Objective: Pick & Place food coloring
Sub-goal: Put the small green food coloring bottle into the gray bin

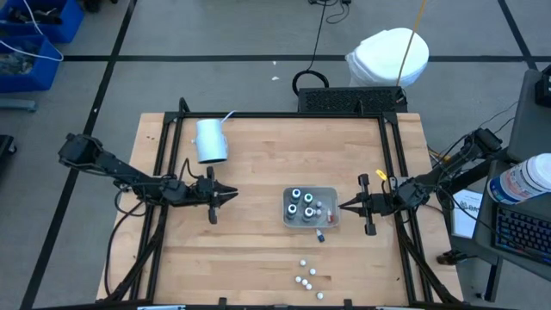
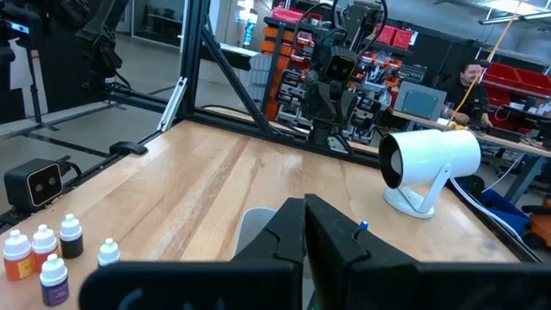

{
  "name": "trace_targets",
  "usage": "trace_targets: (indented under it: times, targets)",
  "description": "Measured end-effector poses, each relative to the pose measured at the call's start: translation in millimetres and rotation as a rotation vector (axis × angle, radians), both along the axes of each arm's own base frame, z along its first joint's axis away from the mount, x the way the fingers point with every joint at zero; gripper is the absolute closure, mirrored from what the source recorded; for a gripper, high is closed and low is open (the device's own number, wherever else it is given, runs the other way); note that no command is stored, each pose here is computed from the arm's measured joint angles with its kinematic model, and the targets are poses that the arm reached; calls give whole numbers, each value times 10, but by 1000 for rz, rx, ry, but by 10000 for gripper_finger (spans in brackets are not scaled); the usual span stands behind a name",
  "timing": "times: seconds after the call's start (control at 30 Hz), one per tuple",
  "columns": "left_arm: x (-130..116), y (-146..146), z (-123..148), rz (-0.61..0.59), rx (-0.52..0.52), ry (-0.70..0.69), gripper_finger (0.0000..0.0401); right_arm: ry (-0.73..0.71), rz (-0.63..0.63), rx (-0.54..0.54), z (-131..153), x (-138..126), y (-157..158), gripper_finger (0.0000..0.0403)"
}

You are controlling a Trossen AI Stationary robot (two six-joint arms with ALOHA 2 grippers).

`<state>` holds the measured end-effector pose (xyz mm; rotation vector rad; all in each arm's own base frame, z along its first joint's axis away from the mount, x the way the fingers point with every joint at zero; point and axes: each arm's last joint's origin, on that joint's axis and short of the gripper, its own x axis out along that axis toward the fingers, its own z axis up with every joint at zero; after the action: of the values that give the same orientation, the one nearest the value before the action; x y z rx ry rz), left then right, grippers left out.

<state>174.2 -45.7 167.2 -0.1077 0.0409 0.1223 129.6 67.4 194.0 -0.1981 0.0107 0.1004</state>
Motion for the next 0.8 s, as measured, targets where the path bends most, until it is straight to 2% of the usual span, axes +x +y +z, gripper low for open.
trace_targets:
  times: [0.6, 0.7, 0.8]
  targets:
    - [0, 0, 0, 0, -1, 0, 334, -13, 3, 13, 15, 6, 5, 399]
    - [0, 0, -1, 0, -1, 1, 334, -12, 52, -12, 152, 42, 76, 402]
    - [0, 0, 0, 0, -13, -1, 334, 65, 67, -84, 381, 145, 227, 402]
